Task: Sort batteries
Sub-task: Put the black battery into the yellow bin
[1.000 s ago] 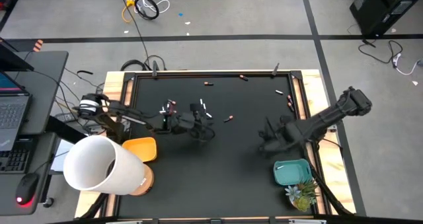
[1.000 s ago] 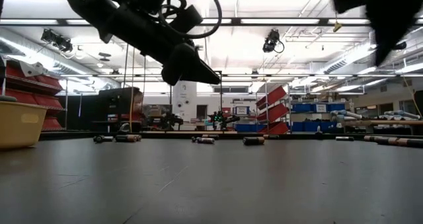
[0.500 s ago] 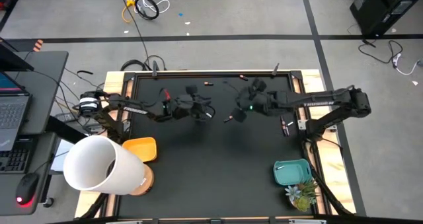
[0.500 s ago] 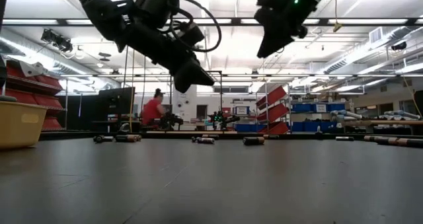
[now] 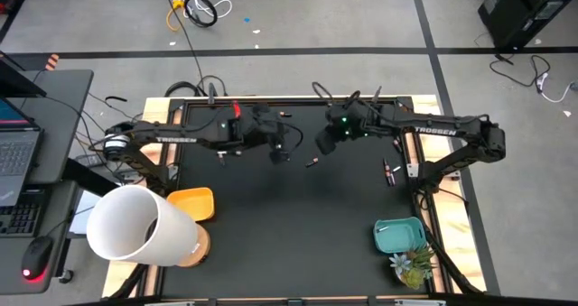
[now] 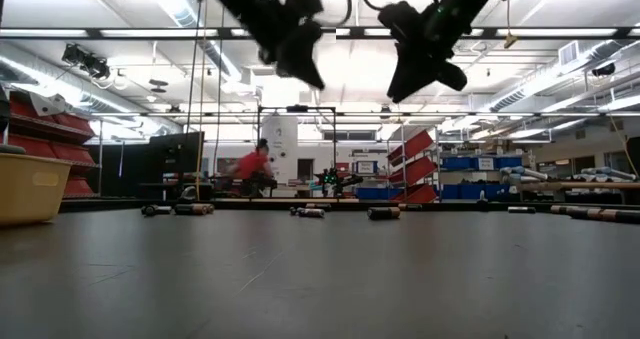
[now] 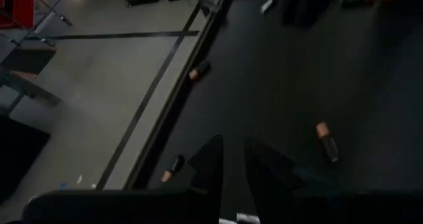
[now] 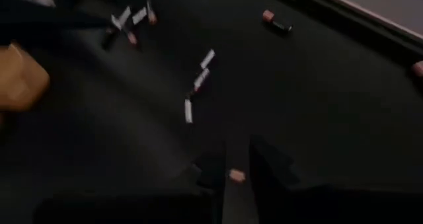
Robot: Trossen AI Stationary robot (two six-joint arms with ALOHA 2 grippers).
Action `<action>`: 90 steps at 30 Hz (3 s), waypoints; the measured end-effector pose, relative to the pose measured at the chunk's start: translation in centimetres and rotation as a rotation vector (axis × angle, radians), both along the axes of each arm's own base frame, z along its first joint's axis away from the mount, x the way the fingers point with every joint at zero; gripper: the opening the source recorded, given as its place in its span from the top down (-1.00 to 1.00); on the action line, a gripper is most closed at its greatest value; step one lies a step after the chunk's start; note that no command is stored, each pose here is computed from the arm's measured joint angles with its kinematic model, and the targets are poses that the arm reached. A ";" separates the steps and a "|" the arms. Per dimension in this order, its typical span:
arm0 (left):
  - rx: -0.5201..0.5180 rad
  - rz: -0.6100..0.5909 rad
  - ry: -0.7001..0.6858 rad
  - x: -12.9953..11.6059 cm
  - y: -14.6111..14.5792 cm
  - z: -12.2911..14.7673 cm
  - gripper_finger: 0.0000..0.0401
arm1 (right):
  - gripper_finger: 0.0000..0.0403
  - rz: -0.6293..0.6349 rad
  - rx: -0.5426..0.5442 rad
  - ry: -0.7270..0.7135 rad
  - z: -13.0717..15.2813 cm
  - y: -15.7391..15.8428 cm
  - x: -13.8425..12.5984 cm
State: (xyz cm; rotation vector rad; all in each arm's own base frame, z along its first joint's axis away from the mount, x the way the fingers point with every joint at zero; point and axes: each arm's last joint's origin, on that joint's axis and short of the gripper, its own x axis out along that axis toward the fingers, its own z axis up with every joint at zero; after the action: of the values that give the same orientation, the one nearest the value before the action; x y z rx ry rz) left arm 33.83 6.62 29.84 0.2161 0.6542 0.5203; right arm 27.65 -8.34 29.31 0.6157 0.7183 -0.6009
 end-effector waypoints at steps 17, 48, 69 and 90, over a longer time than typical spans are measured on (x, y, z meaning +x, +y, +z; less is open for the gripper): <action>-0.320 -0.183 -0.197 -2.4 3.6 7.8 0.62 | 0.66 0.197 -0.082 0.045 6.3 -4.3 -2.8; -0.511 0.368 -0.245 -3.1 4.9 5.8 0.50 | 0.20 1.042 -0.240 0.400 -9.8 -1.7 6.1; -0.502 0.339 -0.268 -5.1 3.8 7.8 0.45 | 0.21 1.017 -0.327 0.315 -14.9 -1.3 5.2; -0.545 0.286 -0.275 -5.2 2.8 8.2 0.49 | 0.87 0.904 -0.224 0.367 -17.3 -2.1 5.5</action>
State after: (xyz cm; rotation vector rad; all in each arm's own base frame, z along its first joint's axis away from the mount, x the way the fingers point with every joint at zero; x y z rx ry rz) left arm 28.61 9.43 38.06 -0.4614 0.5365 0.6120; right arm 33.11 -10.41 12.05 -0.0689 1.1504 0.0612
